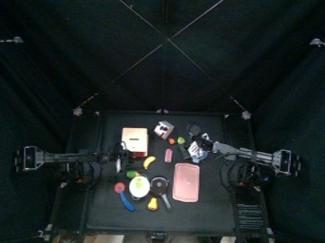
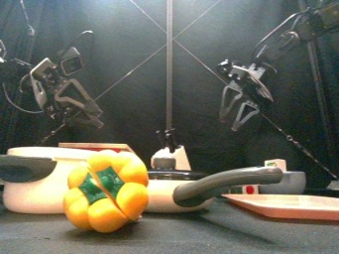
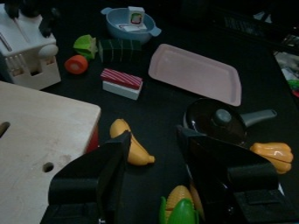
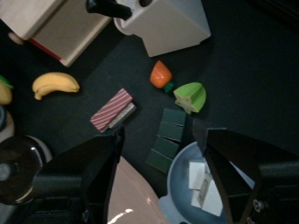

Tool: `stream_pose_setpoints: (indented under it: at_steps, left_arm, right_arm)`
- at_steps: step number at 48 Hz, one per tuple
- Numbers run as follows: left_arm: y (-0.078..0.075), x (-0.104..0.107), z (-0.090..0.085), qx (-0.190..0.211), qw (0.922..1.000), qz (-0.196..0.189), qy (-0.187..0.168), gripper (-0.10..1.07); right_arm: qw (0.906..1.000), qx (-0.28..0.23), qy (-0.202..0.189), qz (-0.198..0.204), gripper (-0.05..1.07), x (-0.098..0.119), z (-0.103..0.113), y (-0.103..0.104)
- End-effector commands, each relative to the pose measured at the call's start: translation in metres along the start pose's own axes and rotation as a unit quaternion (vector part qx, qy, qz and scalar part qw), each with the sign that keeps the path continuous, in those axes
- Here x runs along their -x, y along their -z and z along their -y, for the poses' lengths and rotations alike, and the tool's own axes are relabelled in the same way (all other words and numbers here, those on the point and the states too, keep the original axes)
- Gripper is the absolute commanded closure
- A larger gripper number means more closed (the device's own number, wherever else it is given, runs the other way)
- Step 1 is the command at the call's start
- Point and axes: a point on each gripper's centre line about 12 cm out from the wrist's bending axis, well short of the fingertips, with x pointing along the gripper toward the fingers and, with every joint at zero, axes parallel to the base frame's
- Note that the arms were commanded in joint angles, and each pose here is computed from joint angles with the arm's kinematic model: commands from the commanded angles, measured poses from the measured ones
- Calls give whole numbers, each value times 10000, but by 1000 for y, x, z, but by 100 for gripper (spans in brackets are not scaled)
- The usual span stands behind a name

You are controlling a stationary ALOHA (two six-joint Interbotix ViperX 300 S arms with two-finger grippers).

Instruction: Grab squash

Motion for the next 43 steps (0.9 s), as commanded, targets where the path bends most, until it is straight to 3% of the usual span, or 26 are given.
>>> stream_pose_setpoints:
  at_steps: [1, 16, 28, 43]
  left_arm:
    - [-5, -1, 1, -9, 10000, 66, 14, 14]
    - [-5, -1, 0, -15, 10000, 75, 8, 14]
    - [-2, -1, 2, -33, 10000, 29, 37, 14]
    - [-2, -1, 2, -36, 10000, 14, 36, 14]
  right_arm:
    - [9996, -211, -162, 133, 8, 5, -5, -10]
    - [9968, -677, -266, -338, 8, -14, -13, 2]
    - [9965, -371, -453, -597, 8, -22, -37, 19]
    - [9945, 5, -821, -649, 8, -18, -67, 31]
